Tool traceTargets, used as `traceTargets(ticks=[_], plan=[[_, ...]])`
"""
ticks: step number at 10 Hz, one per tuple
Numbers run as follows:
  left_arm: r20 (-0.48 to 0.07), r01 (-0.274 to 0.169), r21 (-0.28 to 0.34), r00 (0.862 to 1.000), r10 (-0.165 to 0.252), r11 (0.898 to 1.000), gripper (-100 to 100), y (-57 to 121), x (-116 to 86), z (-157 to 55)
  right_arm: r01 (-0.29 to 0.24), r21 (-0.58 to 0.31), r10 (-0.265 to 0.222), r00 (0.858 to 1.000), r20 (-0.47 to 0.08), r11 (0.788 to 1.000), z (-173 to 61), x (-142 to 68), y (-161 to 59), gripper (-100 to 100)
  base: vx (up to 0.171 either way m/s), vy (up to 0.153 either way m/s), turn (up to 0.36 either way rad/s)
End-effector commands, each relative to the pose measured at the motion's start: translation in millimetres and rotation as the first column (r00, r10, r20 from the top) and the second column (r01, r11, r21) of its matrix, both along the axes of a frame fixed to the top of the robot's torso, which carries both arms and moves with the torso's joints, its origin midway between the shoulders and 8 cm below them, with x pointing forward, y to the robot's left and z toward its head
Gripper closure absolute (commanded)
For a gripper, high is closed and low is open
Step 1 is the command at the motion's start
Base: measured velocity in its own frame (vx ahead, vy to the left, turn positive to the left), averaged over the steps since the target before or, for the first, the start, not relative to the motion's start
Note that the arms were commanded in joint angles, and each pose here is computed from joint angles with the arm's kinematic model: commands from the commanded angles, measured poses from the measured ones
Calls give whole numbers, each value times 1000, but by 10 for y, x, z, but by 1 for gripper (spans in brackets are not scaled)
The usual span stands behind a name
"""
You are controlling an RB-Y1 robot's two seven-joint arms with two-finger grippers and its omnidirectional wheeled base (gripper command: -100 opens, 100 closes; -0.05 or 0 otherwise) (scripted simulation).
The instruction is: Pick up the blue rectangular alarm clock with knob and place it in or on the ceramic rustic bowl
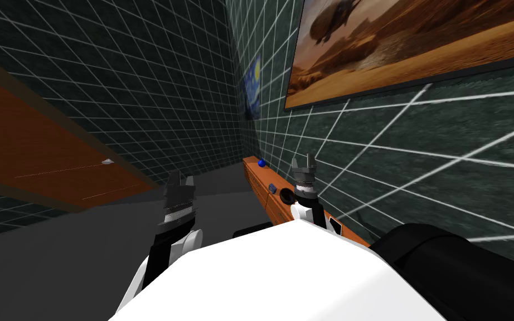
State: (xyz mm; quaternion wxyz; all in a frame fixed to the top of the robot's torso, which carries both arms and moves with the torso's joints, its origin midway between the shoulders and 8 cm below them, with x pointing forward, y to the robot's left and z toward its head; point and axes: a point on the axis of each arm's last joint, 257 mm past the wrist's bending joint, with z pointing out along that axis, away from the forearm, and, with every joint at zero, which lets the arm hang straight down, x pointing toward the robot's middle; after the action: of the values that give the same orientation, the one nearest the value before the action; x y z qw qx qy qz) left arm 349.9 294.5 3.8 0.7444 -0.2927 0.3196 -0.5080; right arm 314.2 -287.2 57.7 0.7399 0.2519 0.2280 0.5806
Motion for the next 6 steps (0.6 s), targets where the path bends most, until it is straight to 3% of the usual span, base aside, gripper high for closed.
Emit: traceTargets(ticks=[1,6], plan=[[0,0,0,1000,0,1000,0,0,0,0,-7,-29,7,1000,-13,1000,-22,38,23,-100,4,5,47],[0,0,0,1000,0,1000,0,0,0,0,-23,-168,7,995,-95,985,-190,294,71,-100,22,10,102]])
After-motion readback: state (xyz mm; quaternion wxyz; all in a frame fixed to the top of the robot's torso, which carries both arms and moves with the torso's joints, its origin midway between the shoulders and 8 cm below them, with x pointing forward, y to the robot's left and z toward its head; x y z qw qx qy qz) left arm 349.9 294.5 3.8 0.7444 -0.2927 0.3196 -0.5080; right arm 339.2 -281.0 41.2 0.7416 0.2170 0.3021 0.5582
